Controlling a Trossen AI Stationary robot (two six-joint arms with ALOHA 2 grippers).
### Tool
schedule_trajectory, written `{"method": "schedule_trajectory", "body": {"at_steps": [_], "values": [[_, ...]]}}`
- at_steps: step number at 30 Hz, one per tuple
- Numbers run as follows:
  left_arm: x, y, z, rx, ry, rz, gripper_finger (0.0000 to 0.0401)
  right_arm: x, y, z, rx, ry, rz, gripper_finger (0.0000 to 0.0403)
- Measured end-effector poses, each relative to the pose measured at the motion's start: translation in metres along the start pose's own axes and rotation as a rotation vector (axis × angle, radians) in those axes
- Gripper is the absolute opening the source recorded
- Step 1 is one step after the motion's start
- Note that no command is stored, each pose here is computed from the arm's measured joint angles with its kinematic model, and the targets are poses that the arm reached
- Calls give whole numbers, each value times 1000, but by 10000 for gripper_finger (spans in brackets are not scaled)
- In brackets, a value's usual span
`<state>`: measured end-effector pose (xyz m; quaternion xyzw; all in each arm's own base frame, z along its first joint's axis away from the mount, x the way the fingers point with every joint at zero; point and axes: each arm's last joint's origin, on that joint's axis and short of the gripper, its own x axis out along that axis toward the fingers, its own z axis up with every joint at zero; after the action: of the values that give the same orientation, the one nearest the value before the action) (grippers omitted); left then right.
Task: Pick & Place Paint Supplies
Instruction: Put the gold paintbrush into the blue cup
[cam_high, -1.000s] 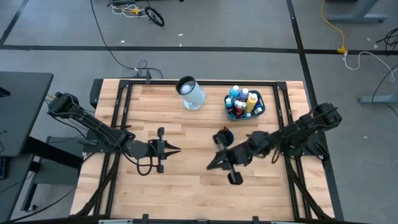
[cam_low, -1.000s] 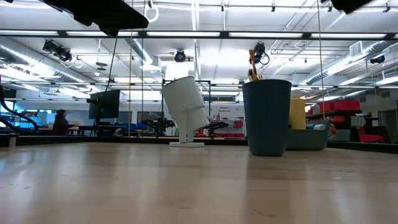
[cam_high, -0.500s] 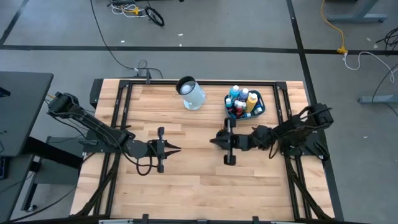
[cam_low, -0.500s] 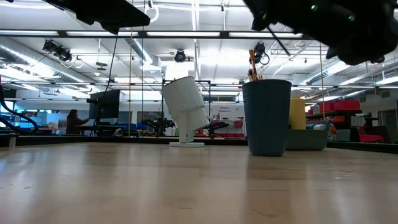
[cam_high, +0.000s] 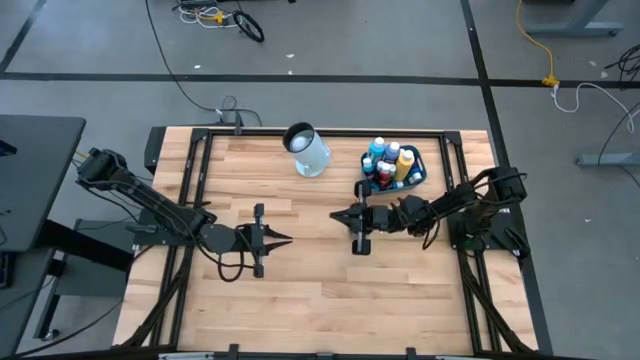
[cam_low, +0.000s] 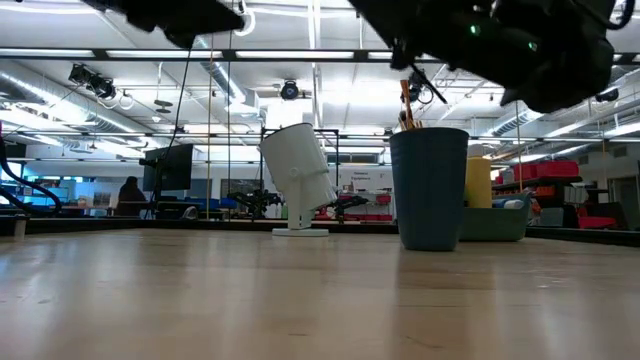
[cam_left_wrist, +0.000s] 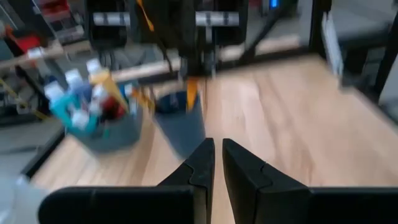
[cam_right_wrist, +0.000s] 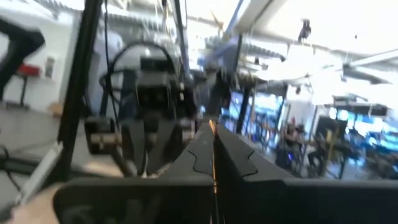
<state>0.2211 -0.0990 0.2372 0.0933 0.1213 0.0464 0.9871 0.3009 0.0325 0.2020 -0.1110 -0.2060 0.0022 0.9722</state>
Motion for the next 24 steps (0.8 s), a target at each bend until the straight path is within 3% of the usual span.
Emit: {"method": "schedule_trajectory", "body": {"at_steps": [7, 13, 19, 24], "values": [[16, 7, 17, -17, -220, -6, 41, 32, -4, 28, 20, -155, 3, 2], [30, 25, 22, -52, -249, 34, 48, 54, -5, 50, 89, -280, 89, 3], [38, 40, 42, -83, -327, -69, 96, 72, -7, 66, 116, -335, 137, 4], [40, 50, 58, -78, -370, -28, 143, 84, -8, 72, 113, -315, 143, 5]]}}
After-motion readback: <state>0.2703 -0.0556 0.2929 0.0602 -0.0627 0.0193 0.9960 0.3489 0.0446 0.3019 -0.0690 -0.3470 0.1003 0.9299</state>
